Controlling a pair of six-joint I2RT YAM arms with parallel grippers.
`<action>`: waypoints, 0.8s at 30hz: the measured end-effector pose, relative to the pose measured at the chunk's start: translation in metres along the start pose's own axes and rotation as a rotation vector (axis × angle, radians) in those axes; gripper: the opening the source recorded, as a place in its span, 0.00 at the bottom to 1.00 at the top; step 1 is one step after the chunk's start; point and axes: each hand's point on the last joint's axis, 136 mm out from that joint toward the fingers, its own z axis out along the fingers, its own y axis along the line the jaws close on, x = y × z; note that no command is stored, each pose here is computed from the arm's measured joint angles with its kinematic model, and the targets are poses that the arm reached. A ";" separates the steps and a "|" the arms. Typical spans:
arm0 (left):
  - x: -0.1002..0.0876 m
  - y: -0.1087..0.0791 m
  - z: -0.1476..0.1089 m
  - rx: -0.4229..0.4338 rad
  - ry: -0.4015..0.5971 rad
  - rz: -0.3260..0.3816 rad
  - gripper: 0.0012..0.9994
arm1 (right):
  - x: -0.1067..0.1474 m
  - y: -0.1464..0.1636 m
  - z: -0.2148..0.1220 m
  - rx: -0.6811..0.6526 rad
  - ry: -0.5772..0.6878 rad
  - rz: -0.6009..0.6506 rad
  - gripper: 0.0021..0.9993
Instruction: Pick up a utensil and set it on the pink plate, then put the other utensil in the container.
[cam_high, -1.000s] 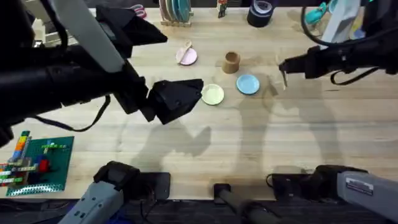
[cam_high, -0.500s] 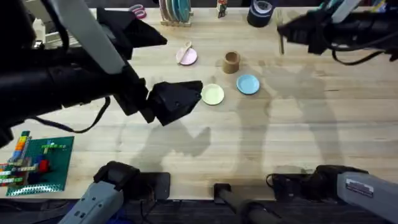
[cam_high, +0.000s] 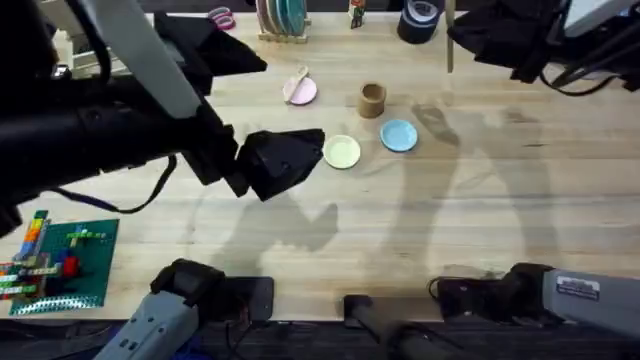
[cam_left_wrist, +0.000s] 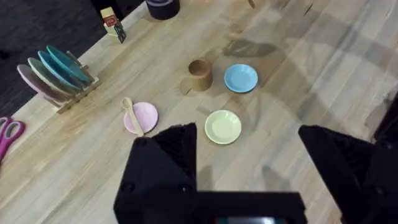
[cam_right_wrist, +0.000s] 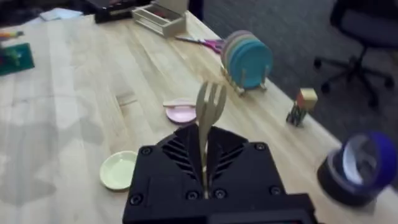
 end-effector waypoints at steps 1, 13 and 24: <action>0.000 0.000 0.000 0.000 0.000 0.000 1.00 | -0.001 -0.001 0.002 -0.013 -0.015 -0.029 0.03; 0.000 0.000 0.000 0.000 0.000 0.000 1.00 | -0.007 0.022 0.057 -0.206 -0.156 -0.330 0.03; 0.000 0.000 0.000 0.000 0.000 0.000 1.00 | 0.006 0.031 0.073 -0.267 -0.175 -0.332 0.03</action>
